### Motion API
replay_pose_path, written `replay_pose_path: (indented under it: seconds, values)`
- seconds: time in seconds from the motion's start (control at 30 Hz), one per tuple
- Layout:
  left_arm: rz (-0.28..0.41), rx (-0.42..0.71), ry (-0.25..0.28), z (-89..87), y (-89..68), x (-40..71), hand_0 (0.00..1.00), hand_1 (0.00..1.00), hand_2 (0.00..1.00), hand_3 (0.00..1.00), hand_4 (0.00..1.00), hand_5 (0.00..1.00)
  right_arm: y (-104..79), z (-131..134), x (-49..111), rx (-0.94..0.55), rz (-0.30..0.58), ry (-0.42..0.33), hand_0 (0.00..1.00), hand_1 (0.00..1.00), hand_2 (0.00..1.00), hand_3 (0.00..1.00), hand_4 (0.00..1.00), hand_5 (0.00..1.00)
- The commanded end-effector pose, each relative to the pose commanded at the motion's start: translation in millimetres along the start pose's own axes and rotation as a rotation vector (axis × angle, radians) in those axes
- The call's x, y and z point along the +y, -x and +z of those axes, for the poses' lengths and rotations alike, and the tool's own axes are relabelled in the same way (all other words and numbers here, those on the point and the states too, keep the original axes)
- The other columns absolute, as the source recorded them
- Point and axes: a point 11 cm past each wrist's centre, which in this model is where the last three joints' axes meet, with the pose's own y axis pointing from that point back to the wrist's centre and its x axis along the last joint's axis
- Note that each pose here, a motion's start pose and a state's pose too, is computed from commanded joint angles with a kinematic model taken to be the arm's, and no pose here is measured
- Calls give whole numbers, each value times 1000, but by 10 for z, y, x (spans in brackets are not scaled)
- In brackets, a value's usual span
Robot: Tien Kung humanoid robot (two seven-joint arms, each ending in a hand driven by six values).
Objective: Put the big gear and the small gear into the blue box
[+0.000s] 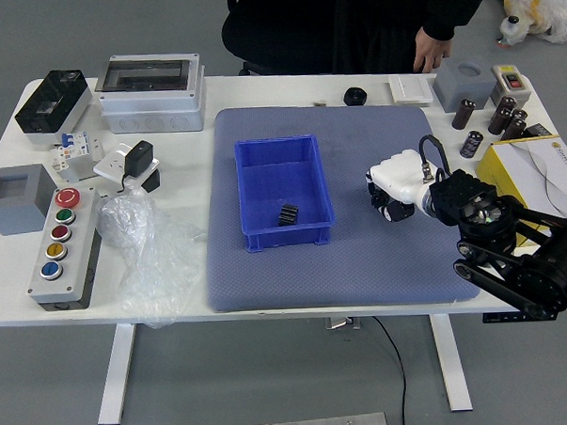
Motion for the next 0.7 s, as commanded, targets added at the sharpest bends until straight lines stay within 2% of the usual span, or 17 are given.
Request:
replay_pose_path:
  seconds: [0.37,0.7]
  values:
    - [4,4,-1,-10,-24,6,858,836,838,846,753,689,-212,271,115,15,41,50,572,436,517,607,465,144]
    - [12,9,-4,-27,-64,17,858,835,838,846,753,690,-507,324,221,50,94,54,575,440,517,609,455,147]
